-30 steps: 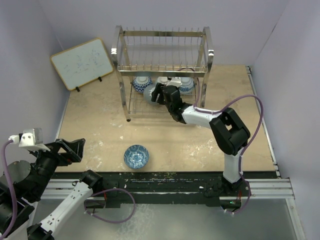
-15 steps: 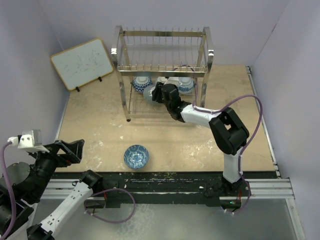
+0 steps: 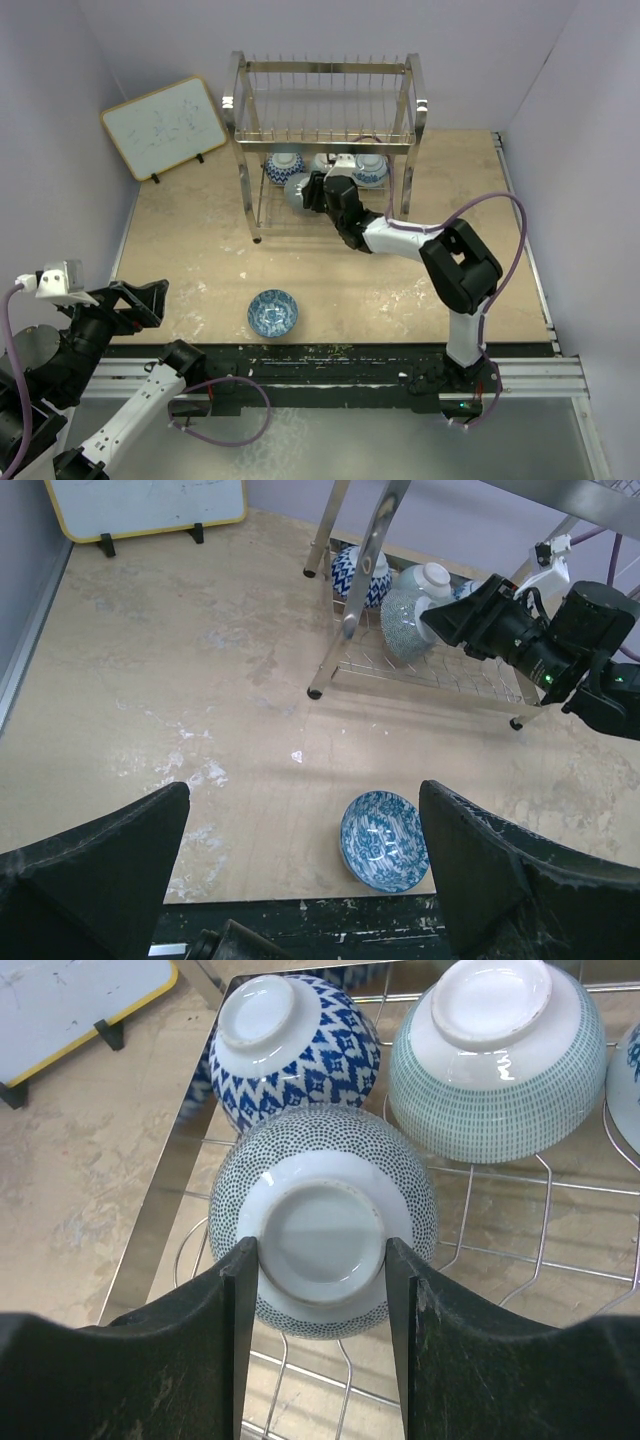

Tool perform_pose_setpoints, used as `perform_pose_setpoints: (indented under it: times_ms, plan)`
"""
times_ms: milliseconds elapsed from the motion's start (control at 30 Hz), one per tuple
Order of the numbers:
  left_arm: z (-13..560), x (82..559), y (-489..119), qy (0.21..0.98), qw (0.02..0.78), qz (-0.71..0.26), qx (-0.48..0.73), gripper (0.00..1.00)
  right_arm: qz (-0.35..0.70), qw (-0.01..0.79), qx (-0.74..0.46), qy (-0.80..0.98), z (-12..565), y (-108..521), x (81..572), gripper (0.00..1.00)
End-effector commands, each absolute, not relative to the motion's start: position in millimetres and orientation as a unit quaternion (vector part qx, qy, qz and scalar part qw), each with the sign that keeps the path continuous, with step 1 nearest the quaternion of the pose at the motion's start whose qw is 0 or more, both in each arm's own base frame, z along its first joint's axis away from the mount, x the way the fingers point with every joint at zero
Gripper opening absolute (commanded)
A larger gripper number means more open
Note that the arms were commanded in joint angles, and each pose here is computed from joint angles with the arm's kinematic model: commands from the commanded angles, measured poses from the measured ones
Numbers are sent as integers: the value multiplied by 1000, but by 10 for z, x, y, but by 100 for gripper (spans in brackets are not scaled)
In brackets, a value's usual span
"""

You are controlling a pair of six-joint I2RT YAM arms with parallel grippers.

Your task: Load the bowls into the dish rack

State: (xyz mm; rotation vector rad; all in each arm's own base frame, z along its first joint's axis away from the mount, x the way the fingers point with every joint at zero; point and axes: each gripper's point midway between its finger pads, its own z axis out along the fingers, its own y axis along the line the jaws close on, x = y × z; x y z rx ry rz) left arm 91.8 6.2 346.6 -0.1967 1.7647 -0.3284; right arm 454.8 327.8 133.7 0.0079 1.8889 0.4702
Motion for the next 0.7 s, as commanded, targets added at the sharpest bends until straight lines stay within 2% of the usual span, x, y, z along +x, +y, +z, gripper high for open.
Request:
perform_pose_setpoints:
  times_ms: [0, 467, 667]
  plan:
    - [3494, 915, 87, 759, 627, -146, -96, 99, 222, 604, -1, 765, 1840, 3270, 4498, 34]
    - [3477, 926, 77, 760, 626, -146, -95, 99, 243, 658, 38, 712, 2302, 3032, 4366, 33]
    - [3477, 920, 79, 759, 626, -147, -95, 99, 200, 655, 72, 725, 2326, 2875, 4437, 33]
